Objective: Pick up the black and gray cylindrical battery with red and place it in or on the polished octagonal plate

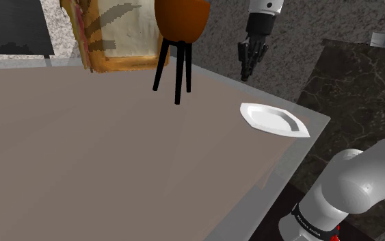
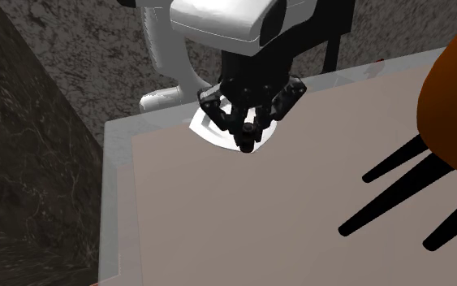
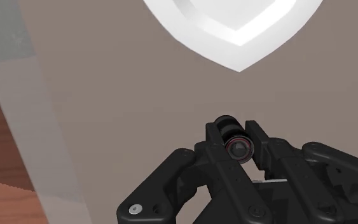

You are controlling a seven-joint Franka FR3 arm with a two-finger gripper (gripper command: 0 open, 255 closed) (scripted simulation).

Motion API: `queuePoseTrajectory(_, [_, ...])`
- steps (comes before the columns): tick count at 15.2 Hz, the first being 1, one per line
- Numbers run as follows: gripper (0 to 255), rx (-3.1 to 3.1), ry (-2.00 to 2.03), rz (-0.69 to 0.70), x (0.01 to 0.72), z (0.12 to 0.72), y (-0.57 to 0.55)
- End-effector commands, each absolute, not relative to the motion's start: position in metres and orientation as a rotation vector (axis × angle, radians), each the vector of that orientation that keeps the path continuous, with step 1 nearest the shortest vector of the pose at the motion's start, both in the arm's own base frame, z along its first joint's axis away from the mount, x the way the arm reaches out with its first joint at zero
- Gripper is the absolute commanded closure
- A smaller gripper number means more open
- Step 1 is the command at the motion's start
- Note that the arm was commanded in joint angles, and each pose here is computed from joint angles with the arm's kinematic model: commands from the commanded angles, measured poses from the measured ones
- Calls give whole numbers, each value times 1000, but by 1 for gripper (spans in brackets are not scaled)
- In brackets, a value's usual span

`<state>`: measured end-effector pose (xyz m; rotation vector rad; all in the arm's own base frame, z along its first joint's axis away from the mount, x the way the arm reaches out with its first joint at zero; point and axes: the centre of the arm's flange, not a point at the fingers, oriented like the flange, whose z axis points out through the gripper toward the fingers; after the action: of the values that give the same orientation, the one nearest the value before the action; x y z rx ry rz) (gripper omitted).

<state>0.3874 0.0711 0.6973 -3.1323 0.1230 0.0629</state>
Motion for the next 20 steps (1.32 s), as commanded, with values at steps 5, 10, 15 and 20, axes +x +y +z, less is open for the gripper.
queuePoseTrajectory(5, [255, -3132, 123, 63, 316, 703, 87])
queuePoseTrajectory(10, [255, -3132, 123, 63, 252, 707, 104])
queuePoseTrajectory(15, [255, -3132, 123, 63, 243, 686, 106])
queuePoseTrajectory(20, [255, -3132, 123, 63, 243, 660, 106])
